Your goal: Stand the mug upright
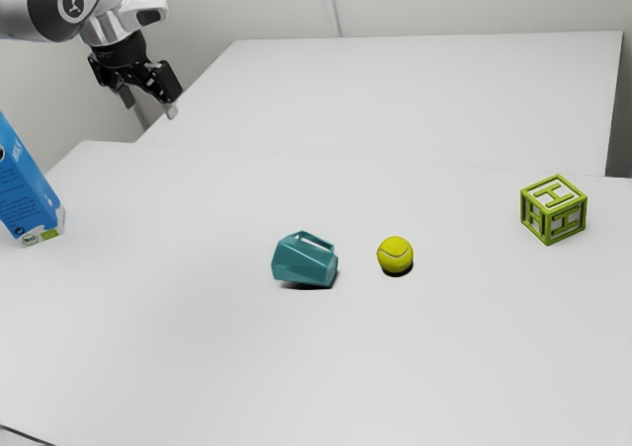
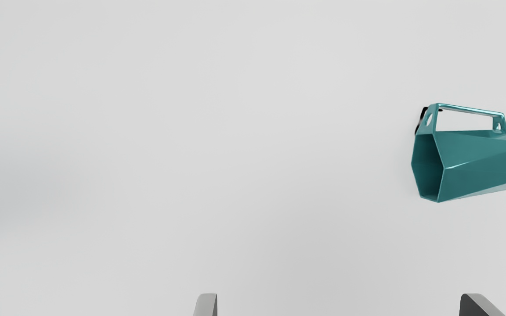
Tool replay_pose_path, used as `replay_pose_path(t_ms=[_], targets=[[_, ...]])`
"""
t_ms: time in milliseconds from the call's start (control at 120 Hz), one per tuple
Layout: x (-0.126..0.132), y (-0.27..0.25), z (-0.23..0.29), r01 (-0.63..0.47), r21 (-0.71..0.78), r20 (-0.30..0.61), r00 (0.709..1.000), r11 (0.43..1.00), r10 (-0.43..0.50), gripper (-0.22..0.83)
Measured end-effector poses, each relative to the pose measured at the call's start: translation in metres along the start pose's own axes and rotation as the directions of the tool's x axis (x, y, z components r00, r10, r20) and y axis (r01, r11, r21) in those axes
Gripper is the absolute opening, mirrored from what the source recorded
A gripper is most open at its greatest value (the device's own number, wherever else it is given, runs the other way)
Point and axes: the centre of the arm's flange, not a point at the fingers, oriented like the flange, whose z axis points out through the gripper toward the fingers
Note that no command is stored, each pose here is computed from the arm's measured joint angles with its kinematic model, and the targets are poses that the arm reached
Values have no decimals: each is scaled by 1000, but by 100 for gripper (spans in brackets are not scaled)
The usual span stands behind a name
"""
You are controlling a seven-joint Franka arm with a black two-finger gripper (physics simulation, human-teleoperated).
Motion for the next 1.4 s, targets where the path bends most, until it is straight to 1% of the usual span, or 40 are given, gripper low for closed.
replay_pose_path(t_ms=[300,392,500,600,675,758,867,983,1175,1317,1400], targets=[[4,2,7,10,-3,8,1000,1000,-10,62],[8,4,17,13,-9,25,1000,1000,-13,62],[12,9,39,29,-70,61,998,997,-25,62],[20,17,77,69,-172,121,991,983,-48,62],[25,14,107,119,-239,169,982,964,-80,61],[26,0,137,197,-304,218,967,932,-133,61],[21,-13,177,298,-380,292,937,875,-192,62],[24,-9,226,388,-453,373,900,803,-225,62],[32,6,280,490,-534,445,856,689,-263,62],[34,15,309,550,-573,489,825,608,-285,62],[35,20,323,575,-583,511,809,574,-292,61]])
